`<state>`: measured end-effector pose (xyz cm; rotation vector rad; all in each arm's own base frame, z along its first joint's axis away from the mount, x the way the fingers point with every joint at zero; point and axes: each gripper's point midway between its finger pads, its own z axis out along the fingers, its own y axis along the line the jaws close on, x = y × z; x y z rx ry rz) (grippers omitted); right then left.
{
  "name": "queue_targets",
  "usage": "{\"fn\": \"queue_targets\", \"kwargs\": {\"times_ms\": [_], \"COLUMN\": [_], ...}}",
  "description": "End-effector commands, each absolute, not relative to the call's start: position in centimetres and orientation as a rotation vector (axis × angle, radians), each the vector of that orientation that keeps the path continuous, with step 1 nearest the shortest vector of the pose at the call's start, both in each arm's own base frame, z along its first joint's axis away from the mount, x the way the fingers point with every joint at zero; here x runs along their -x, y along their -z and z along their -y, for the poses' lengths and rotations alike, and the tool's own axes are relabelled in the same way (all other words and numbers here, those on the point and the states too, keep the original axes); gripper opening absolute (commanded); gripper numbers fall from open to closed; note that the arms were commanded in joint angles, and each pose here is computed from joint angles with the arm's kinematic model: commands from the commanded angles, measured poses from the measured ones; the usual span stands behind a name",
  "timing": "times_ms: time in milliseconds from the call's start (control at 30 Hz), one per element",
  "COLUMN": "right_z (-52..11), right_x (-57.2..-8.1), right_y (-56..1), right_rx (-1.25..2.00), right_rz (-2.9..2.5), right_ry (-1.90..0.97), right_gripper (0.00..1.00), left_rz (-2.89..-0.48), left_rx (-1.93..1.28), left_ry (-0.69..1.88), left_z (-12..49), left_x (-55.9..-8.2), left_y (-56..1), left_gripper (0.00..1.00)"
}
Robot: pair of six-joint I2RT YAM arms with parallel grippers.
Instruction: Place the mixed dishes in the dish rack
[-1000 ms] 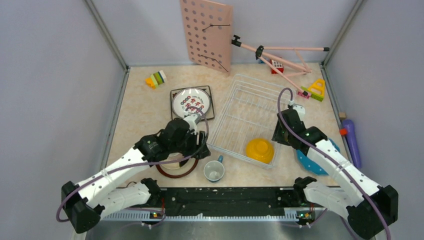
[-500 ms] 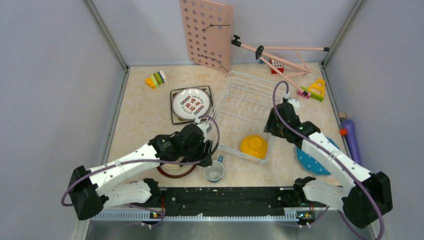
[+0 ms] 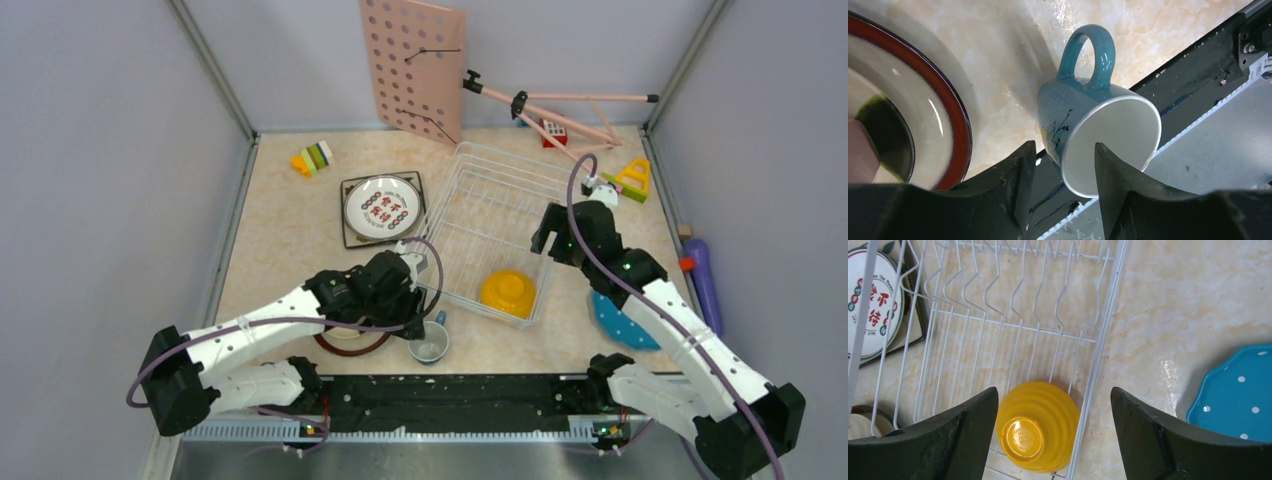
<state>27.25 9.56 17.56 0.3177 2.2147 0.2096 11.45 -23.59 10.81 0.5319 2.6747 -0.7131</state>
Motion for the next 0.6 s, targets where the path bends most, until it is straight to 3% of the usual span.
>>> {"fn": "queue_targets", "kwargs": {"times_ms": [0,133,167,267,400,567], "right_z": [-9.2,-9.2,-9.4,-10.3,-12.2,-16.2], "right_x": [-27.5,-27.0,-26.9,-26.5,-25.7,-23.6], "right_y": [-21.9,-23.0,-23.4,-23.9,-24.7,-26.0], "right_rx": [-0.288,-0.267,-0.251,-0.196,-0.097,0.073], "right_rz": [-2.092,-2.058,-2.052,-2.053,-2.06,-2.052], "right_ry": [-0.256,-0.286,-0.301,-0.352,-0.47,-0.742], "right_gripper": [0.82,0.82,0.82,0.82,0.89,0.95], "left_rz": [-2.667,-2.697,-2.701,-2.695,-2.664,-2.456], "left_rx": [-0.537,-0.543,-0.546,-0.558,-0.62,-0.622], "left_ry": [0.767,0.746,0.747,0.772,0.938,1.137], "left_z": [24.3,24.1,24.2,24.7,25.7,26.3], "left_x": [-11.1,-10.9,-10.9,-10.9,-9.4,-8.9], "left_y": [-10.8,-9.8,-9.7,-10.0,-13.7,-20.5], "left_gripper": [0.5,0.39,0.32,0.0,0.0,0.0]}}
